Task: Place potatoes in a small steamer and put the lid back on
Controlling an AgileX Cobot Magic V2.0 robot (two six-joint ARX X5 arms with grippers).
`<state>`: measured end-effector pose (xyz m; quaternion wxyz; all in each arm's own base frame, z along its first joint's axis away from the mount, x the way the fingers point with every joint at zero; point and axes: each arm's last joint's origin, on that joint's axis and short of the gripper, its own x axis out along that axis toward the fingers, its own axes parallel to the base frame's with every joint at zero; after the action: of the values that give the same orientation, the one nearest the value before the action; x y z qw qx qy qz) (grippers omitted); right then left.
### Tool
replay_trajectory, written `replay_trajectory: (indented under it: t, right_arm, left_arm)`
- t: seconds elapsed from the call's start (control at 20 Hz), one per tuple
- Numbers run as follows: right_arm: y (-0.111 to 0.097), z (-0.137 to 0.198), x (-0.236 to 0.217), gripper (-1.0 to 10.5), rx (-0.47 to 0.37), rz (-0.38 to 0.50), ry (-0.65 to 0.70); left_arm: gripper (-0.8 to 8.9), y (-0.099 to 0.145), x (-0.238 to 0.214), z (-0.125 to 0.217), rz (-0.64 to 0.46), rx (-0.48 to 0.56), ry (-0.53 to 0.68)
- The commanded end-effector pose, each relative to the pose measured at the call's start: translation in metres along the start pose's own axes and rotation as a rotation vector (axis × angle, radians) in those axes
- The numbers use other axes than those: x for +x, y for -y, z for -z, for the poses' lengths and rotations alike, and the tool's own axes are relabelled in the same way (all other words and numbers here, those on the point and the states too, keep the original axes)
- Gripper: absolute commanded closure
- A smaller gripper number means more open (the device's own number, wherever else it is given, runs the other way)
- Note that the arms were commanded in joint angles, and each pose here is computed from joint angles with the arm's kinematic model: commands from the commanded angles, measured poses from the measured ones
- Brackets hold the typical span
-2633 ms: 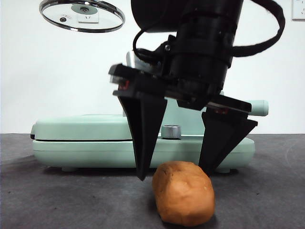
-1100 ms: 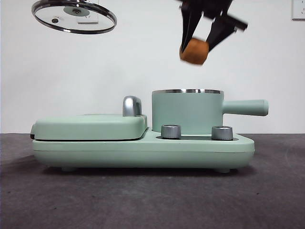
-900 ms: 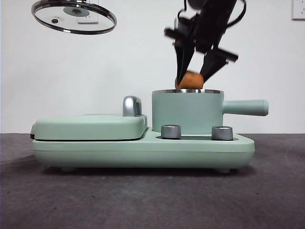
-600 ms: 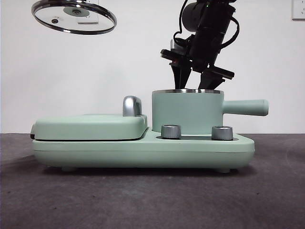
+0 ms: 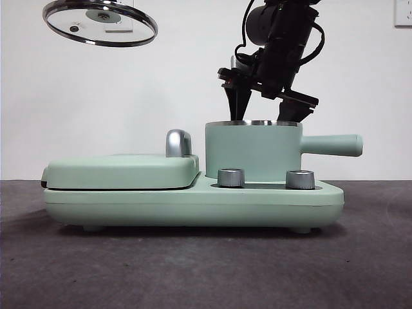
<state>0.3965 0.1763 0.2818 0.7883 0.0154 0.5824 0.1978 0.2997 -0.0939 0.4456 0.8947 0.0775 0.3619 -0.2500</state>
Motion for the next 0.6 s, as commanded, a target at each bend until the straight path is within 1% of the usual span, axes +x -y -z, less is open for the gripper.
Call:
replay_trajectory:
  t: [0.05,0.15,0.2,0.3,0.45,0.6]
  right_arm:
    - [-0.006,-0.007,-0.011,5.4,-0.017,-0.004,0.017]
    - [-0.010,-0.010,-0.029,4.7,-0.020,0.001,0.030]
    - [-0.013,-0.010,-0.039,4.6,-0.024,0.006,0.035]
    - [-0.019,-0.008,-0.063,4.6,-0.040,0.035,0.044]
    - [-0.028,0.006,-0.095,4.6,-0.078,0.098,0.060]
    - [-0.039,0.024,-0.132,4.6,-0.123,0.097,0.133]
  left_arm:
    - [7.98,0.002,-0.002,-0.006,0.024,0.019,0.043]
    - [7.98,0.004,-0.002,-0.006,0.064,0.021,0.049]
    - [7.98,0.005,-0.001,-0.007,0.069,0.024,0.048]
    - [7.98,0.007,-0.001,-0.007,0.074,0.029,0.047]
    - [7.98,0.013,0.000,-0.007,0.087,0.040,0.046]
    - [7.98,0.018,0.001,-0.008,0.100,0.053,0.046]
